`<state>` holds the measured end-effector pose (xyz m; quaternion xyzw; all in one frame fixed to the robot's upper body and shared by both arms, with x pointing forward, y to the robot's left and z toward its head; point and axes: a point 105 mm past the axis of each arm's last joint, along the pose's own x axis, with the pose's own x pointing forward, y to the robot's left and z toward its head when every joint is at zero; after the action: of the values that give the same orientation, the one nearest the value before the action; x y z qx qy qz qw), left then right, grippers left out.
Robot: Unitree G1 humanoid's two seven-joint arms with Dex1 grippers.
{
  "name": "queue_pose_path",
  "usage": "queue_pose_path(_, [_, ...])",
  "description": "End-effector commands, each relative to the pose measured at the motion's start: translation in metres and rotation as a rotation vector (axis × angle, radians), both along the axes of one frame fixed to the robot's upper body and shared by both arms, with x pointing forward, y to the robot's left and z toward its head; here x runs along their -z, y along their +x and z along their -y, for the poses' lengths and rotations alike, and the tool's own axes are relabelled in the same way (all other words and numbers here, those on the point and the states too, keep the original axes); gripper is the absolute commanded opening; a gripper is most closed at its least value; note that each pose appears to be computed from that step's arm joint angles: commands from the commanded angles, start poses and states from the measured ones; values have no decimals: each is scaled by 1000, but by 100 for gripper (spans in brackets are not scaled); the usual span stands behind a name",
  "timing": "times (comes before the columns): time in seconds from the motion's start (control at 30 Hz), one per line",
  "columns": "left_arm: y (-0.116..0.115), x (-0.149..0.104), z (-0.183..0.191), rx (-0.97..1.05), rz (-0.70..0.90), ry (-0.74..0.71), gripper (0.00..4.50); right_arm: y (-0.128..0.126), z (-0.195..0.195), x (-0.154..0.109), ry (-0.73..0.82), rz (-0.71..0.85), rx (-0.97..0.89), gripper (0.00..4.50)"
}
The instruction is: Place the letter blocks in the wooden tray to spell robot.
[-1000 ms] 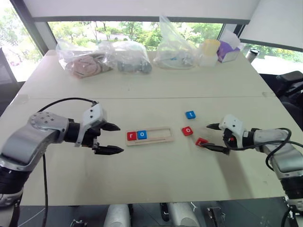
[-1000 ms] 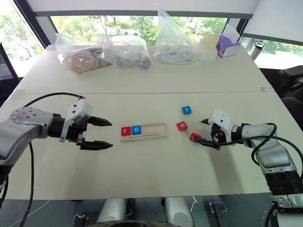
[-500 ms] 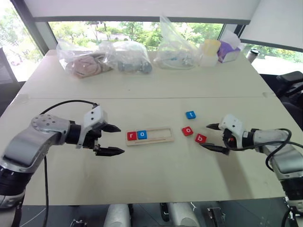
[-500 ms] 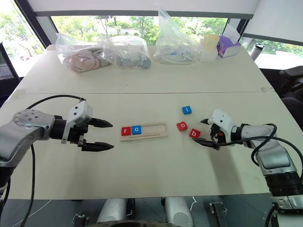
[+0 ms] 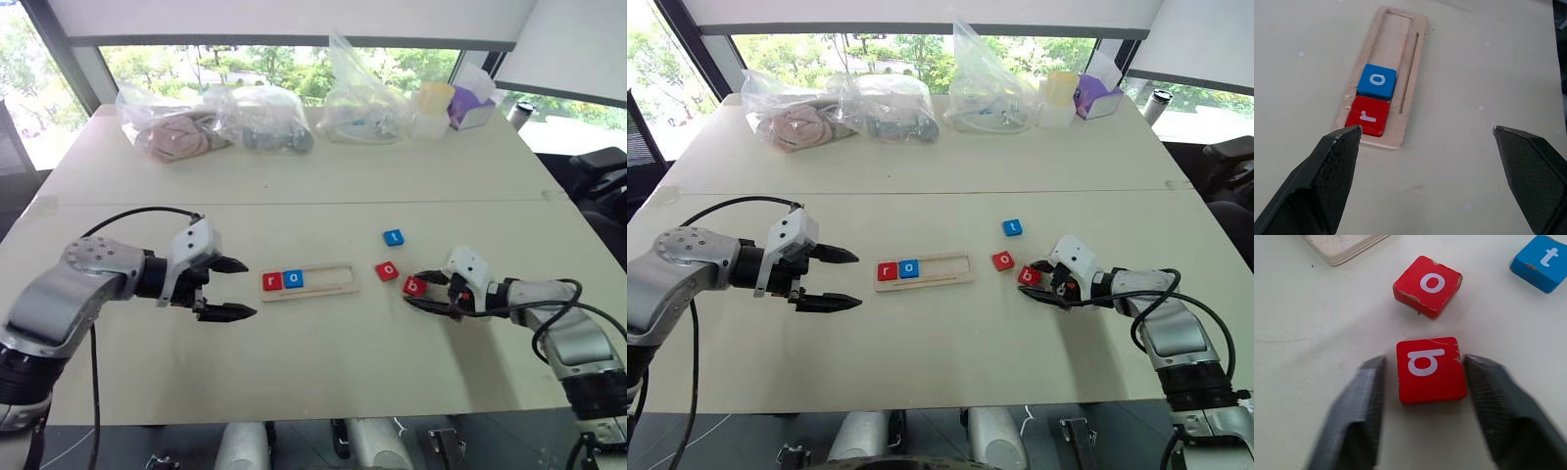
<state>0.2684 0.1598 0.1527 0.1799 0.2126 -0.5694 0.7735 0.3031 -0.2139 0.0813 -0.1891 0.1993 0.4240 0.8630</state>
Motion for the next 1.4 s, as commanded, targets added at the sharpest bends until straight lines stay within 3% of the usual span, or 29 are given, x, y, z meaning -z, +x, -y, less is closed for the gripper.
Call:
queue_pose_path(0.03, [3, -8, -4, -8, 42, 15, 450, 4, 0, -6, 21, 24, 21, 123])
queue_pose_path(0.13, [5, -9, -13, -30, 42, 33, 450, 13, -19, -46, 63, 118, -42, 123])
queue_pose_path(0.23, [5, -10, -28, -46, 30, 68, 450, 14, -69, -83, 68, 174, -264, 123])
queue_pose_path(0.37, [5, -10, -35, -43, 26, 94, 450, 17, -110, -93, 49, 172, -449, 123])
queue_pose_path(0.5, [4, -13, -32, -48, 35, 78, 450, 30, -145, -84, 33, 128, -571, 123])
queue_pose_path(0.67, [-4, -8, -23, -50, 28, 51, 450, 38, -161, -62, -16, 68, -653, 123])
queue_pose_path(1.4, [-3, -10, -17, -105, 45, -6, 450, 53, -178, -34, -73, 19, -708, 123])
